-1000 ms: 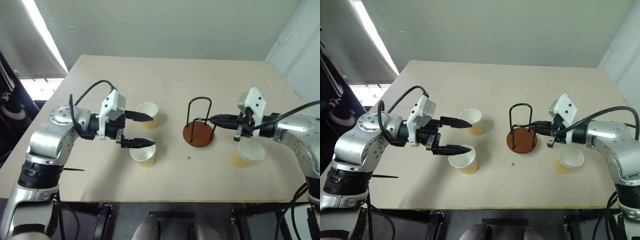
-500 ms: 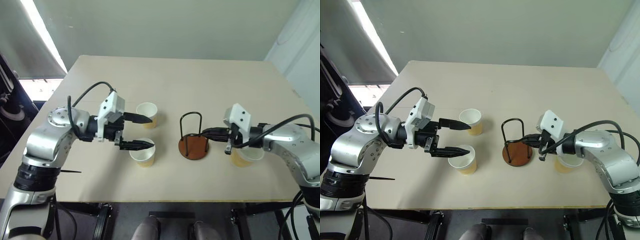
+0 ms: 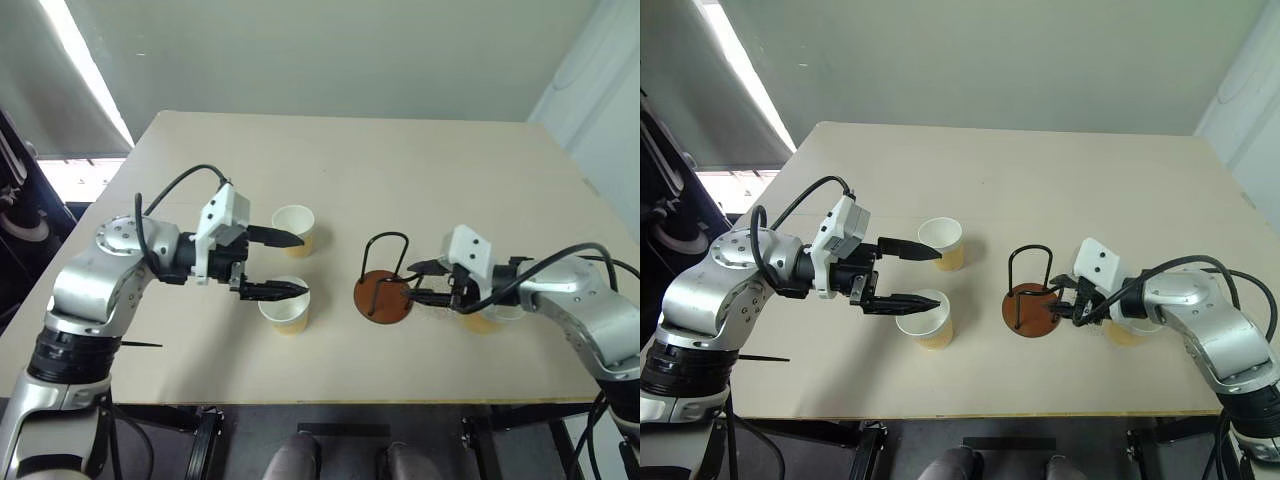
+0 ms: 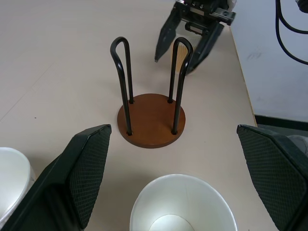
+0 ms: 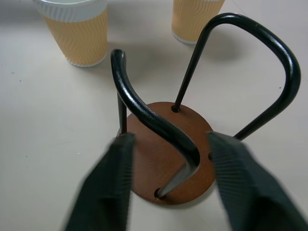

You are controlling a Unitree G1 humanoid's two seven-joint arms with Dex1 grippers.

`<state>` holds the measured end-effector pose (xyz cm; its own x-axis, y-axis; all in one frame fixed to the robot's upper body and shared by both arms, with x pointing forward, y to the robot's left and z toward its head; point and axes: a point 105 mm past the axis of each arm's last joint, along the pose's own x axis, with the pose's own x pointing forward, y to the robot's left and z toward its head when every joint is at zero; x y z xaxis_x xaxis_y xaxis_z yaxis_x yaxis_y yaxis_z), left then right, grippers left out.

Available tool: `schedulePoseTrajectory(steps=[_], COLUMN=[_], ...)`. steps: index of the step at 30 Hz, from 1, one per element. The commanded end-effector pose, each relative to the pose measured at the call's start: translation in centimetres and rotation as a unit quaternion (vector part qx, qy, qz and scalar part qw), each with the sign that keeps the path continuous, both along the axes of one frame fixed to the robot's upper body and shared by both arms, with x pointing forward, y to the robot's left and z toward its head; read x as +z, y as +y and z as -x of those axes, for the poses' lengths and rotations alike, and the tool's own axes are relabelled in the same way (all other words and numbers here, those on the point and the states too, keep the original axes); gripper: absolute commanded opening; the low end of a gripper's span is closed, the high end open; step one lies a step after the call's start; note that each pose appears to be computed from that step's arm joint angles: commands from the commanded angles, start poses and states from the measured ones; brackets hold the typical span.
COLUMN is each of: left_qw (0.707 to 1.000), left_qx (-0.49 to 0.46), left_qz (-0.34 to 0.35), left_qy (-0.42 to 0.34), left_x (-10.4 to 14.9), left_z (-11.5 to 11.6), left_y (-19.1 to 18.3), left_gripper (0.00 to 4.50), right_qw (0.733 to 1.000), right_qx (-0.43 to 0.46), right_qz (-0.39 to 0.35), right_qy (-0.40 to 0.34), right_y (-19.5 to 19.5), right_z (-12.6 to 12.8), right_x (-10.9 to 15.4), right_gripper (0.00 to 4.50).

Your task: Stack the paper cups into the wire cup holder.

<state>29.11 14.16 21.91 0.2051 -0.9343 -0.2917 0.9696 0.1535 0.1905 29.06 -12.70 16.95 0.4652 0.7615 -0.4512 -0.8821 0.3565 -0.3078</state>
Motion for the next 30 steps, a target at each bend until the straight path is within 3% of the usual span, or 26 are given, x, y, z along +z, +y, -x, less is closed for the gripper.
schedulePoseTrajectory(steps=[1,9,17,23,30], left_qw=[1.000,0.996,0.983,0.967,0.960], left_qx=[-0.007,-0.036,-0.042,-0.058,-0.079], left_qz=[0.005,-0.071,-0.156,-0.226,-0.245], left_qy=[-0.025,-0.046,-0.085,-0.103,-0.112], left_x=[1.2,0.9,0.7,-1.0,-1.7], left_z=[0.6,3.0,3.3,2.9,2.4], left_y=[0.0,1.2,2.5,3.1,2.5], left_gripper=[4.50,4.50,4.50,4.50,4.50], right_qw=[1.000,0.999,0.993,0.990,0.989], right_qx=[0.001,0.002,0.023,0.032,0.032], right_qz=[0.004,-0.043,-0.115,-0.134,-0.140], right_qy=[-0.017,-0.002,-0.031,-0.036,-0.033], right_y=[-0.5,-1.2,-0.2,1.0,1.5], right_z=[0.4,2.2,2.8,2.9,3.3], right_x=[1.0,4.1,9.2,9.6,9.2], right_gripper=[3.49,3.49,3.49,3.49,3.49])
